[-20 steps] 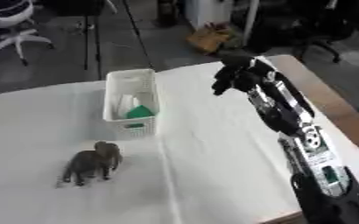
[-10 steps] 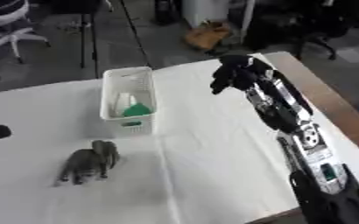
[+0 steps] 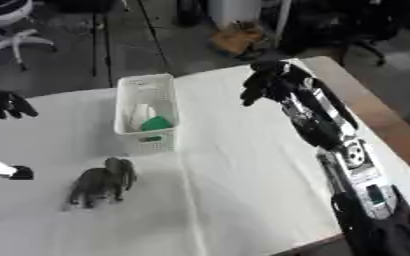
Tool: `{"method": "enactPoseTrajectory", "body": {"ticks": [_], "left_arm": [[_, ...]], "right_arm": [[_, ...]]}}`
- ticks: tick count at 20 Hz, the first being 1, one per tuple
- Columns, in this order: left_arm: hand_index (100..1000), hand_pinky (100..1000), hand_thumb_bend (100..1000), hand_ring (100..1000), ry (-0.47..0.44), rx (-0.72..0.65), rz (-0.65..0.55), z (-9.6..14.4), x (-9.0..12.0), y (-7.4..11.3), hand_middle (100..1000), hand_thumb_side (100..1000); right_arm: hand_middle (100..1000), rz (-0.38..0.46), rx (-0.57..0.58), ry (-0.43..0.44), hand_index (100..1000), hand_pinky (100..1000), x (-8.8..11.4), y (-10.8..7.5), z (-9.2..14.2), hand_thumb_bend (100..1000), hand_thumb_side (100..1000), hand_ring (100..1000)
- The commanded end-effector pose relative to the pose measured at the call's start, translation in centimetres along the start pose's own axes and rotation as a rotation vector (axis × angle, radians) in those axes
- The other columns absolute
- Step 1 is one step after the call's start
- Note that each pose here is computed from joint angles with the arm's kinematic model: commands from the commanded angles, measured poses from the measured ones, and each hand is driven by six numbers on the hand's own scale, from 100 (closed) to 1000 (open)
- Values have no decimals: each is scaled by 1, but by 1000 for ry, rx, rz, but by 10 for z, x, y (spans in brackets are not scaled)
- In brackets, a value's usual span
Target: Pick up objects on the table and place them in the box.
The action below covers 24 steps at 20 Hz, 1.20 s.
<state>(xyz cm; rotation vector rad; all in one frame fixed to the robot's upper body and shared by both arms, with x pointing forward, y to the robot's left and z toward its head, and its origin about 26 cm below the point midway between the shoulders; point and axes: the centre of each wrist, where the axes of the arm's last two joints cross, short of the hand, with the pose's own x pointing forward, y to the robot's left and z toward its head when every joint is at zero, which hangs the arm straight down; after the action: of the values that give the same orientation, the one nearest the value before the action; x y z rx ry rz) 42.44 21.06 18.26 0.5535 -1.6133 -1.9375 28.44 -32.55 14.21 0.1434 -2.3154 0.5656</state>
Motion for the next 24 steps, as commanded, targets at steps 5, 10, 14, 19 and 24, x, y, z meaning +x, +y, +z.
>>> {"method": "enactPoseTrajectory", "body": {"ticks": [5, 10, 14, 19, 24], "left_arm": [[772, 620, 857, 626, -41, -115, 74, -20, -7, -14, 654, 529], [769, 613, 861, 620, -80, -139, 214, -37, -1, -31, 638, 529], [765, 622, 851, 629, -111, -162, 235, -39, 3, -30, 632, 512], [766, 641, 845, 646, -120, -209, 159, -38, 7, -21, 645, 464], [793, 653, 895, 664, -112, -242, 99, -40, 9, -21, 662, 410]], "right_arm": [[646, 25, 19, -12, 846, 596, 5, -6, -5, 100, 644, 632], [646, 24, 19, -12, 846, 596, 5, -6, -4, 100, 645, 632], [646, 23, 20, -12, 846, 596, 5, -6, -4, 100, 645, 632], [646, 22, 20, -11, 846, 595, 5, -6, -4, 100, 646, 631], [646, 22, 20, -12, 846, 595, 5, -6, -4, 100, 646, 631]]}}
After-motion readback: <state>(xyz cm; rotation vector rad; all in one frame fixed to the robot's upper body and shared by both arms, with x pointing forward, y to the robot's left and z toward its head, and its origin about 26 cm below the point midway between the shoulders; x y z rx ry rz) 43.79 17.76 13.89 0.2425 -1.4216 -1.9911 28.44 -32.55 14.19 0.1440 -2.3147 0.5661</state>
